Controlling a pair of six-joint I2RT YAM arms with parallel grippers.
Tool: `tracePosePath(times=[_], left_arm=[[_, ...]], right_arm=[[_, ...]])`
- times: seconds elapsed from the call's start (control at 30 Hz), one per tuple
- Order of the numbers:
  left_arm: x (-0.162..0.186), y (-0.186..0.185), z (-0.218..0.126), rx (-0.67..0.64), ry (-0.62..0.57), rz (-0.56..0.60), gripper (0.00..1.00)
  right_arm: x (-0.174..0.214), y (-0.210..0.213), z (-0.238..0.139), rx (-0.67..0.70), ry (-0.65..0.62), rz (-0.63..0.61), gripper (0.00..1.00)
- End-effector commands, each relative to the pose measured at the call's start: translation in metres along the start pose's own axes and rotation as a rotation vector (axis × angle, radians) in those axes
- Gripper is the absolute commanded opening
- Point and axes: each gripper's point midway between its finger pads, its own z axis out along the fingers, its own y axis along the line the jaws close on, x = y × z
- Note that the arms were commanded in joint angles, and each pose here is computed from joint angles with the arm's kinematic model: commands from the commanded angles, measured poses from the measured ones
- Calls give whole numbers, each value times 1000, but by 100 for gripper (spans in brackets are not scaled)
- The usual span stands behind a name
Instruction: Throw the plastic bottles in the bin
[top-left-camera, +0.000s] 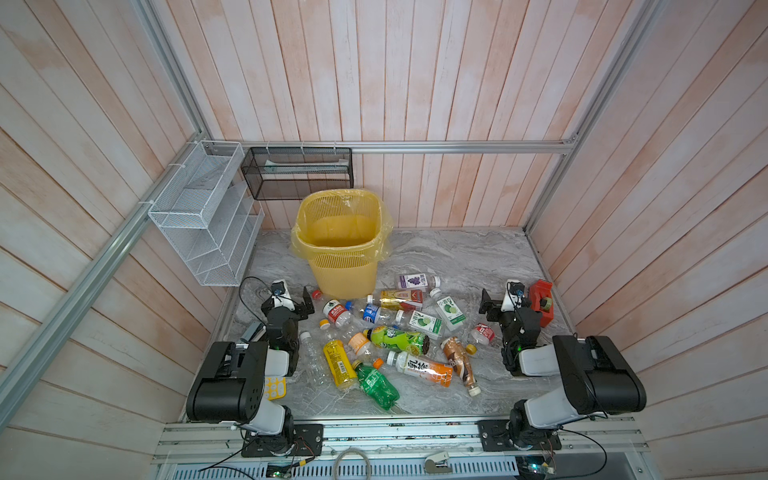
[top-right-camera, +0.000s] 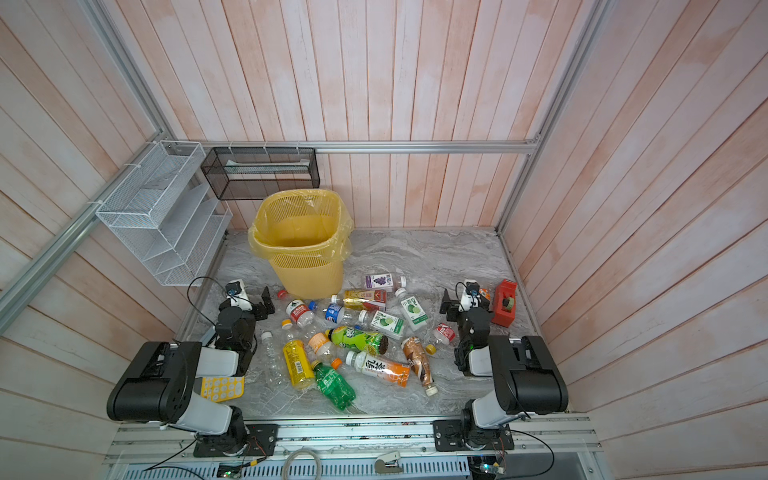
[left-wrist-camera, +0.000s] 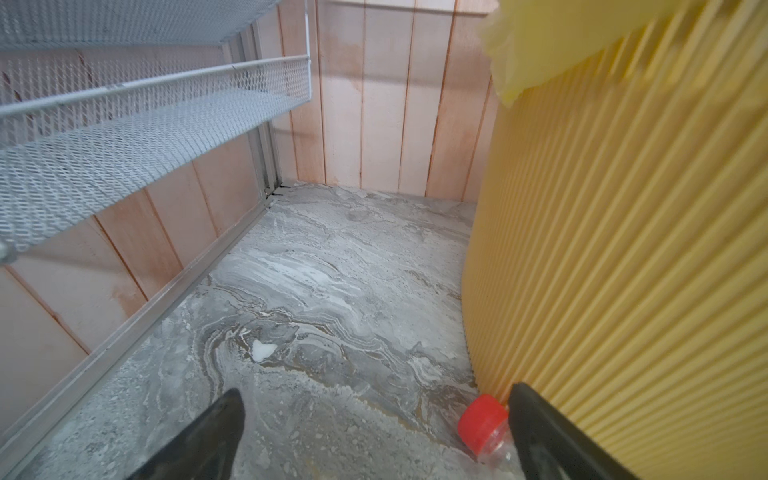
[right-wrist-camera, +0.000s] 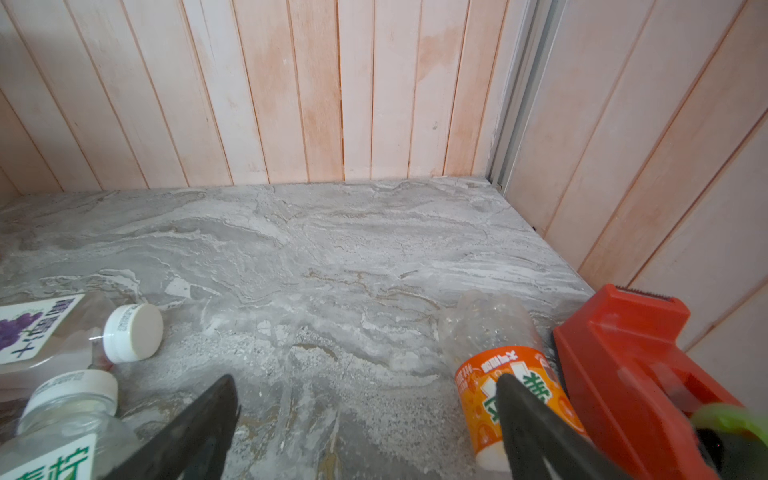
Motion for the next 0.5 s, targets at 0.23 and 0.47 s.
tracePosePath(times=[0.23, 0.47], left_arm=[[-72, 20, -47, -113, -3, -202, 100], [-75, 14, -75, -100, 3, -253, 100]], right_arm=[[-7, -21, -20, 207, 402, 296, 94], [28, -8, -68, 218, 591, 437, 100]])
